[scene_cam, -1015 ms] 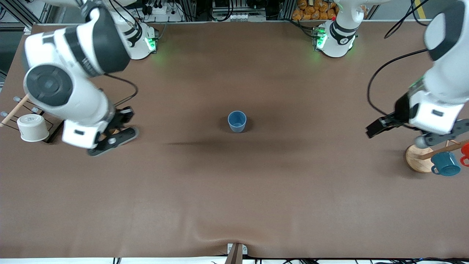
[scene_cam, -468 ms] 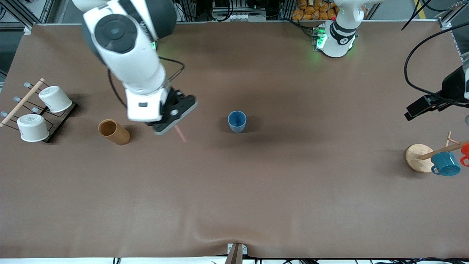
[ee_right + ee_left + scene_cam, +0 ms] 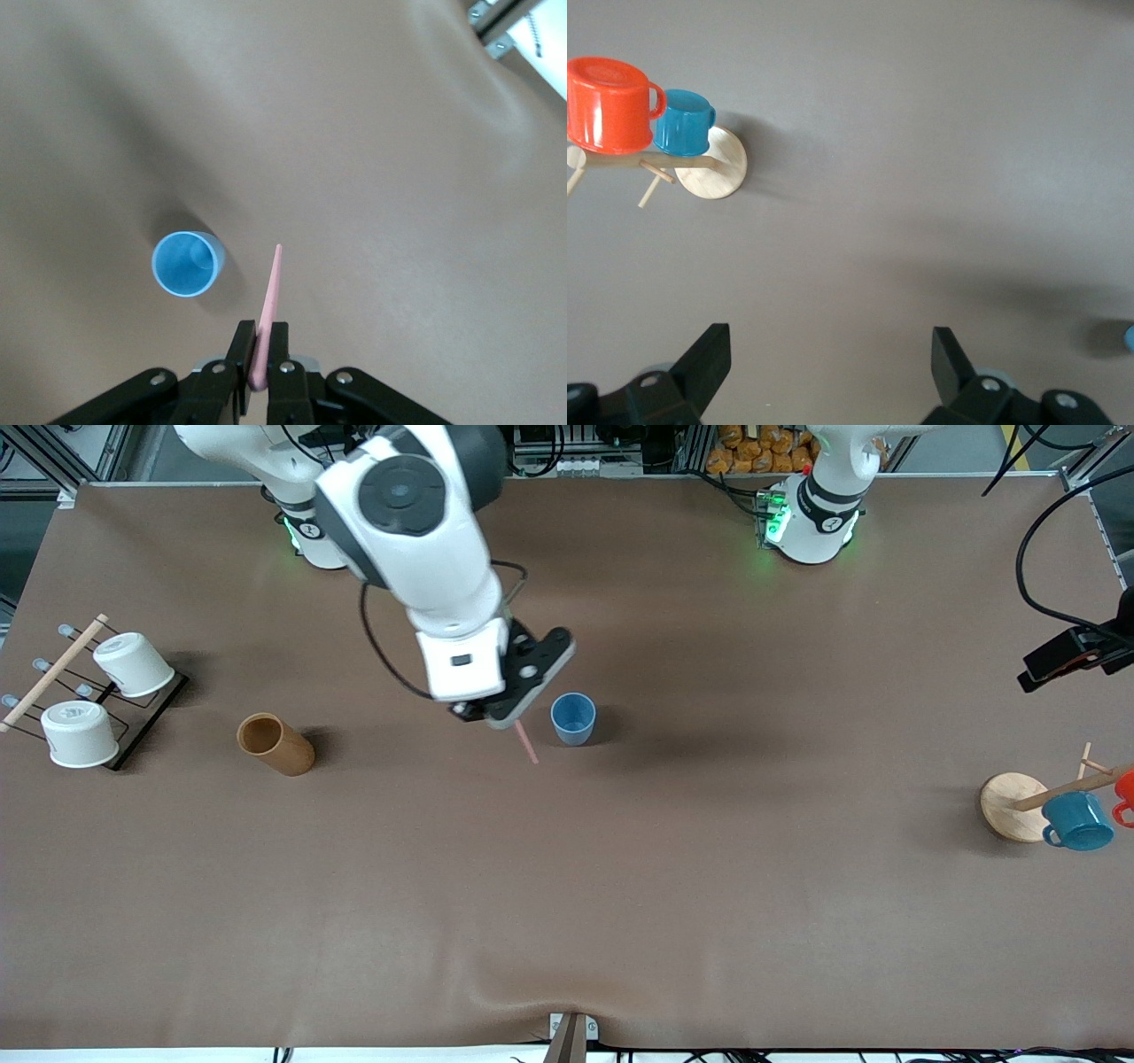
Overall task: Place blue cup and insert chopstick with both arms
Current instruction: 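Carry the pink chopstick over the blue cup with the right gripper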
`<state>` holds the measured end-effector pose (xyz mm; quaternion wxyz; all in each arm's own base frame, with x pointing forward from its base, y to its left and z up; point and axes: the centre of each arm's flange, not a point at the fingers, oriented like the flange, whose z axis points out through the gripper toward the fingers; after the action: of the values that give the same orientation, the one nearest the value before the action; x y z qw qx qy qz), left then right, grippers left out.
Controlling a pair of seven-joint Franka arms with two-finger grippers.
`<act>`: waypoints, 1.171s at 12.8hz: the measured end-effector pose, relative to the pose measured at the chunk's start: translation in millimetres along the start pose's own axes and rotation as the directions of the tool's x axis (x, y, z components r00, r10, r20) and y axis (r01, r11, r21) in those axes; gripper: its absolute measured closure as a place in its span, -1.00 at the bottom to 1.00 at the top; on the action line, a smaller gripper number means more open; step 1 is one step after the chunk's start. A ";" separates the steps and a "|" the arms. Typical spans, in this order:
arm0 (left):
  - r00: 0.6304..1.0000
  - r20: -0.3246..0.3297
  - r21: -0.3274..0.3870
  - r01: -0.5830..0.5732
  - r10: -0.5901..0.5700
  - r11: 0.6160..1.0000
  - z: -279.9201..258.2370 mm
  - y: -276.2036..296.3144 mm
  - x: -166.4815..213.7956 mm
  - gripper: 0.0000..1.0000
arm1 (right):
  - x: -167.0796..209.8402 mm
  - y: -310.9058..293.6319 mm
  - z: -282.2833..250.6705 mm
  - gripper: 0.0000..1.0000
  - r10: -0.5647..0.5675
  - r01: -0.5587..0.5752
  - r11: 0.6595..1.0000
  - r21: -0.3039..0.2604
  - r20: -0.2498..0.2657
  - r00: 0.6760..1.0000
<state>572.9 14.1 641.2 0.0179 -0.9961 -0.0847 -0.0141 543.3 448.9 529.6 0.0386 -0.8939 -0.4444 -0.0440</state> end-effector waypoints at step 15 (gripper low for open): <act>0.998 0.034 -0.028 -0.049 0.050 0.998 9.6 12.9 -7.5 -1.00 | 3.9 -93.5 46.5 0.80 -0.051 0.047 0.998 0.035 0.111 0.993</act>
<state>567.9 0.5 630.9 0.0030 -0.9982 -0.0599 0.0024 473.0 513.3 486.6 0.0270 -0.8831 -0.4683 0.0121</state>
